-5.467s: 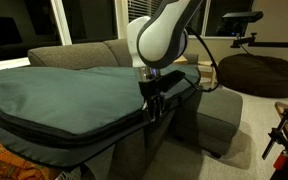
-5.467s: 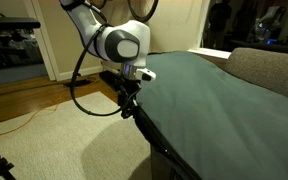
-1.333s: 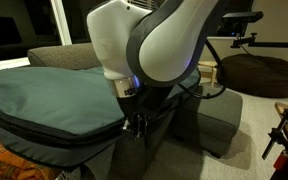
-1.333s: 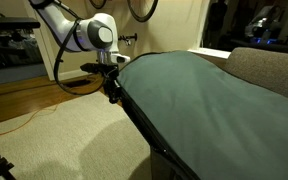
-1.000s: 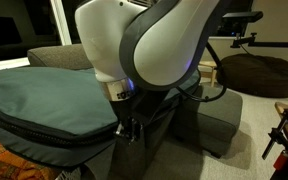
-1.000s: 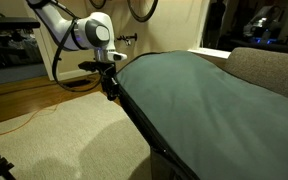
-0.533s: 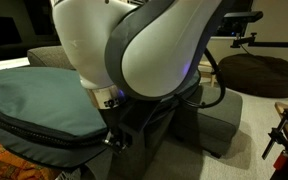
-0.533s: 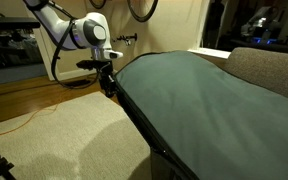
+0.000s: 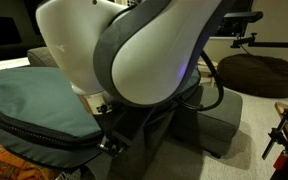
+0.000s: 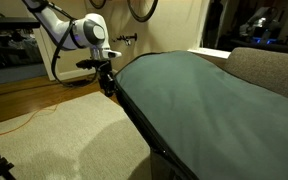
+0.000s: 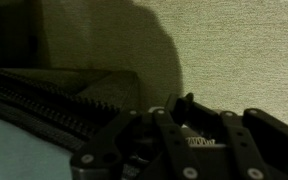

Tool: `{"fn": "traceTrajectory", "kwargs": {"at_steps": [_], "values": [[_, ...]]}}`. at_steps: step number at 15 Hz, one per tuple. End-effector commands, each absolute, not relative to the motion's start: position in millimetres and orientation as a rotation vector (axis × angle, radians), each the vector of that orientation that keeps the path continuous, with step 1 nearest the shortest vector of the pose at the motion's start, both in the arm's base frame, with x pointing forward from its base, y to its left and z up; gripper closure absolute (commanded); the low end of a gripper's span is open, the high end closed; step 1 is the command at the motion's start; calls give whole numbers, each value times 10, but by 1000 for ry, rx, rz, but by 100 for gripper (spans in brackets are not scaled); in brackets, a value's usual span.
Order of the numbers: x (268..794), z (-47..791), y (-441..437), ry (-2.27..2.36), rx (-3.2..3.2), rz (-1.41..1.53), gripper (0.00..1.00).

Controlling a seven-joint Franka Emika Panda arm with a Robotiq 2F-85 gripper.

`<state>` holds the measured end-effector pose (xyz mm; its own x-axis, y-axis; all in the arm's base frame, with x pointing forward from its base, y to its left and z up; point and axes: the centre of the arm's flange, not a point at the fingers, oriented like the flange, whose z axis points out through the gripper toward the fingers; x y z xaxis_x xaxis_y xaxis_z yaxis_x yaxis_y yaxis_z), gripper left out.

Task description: Pull the zipper to the left side

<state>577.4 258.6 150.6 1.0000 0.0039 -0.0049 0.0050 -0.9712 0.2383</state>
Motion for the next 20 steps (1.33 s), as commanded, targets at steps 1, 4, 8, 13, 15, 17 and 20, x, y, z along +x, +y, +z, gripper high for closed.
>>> {"fn": "traceTrajectory", "kwargs": {"at_steps": [1, 4, 8, 13, 15, 17, 20], "values": [[5335, 1591, 3194, 22, 2899, -94, 95], [5347, 1582, 3253, 31, 2892, -90, 95], [5363, 1575, 3316, 34, 2882, -96, 95], [5385, 1580, 3398, 43, 2881, -98, 95], [5375, 1588, 3458, 46, 2881, -93, 95], [5369, 1592, 3493, 43, 2882, -89, 95], [5363, 1590, 3532, 37, 2881, -84, 95]]}}
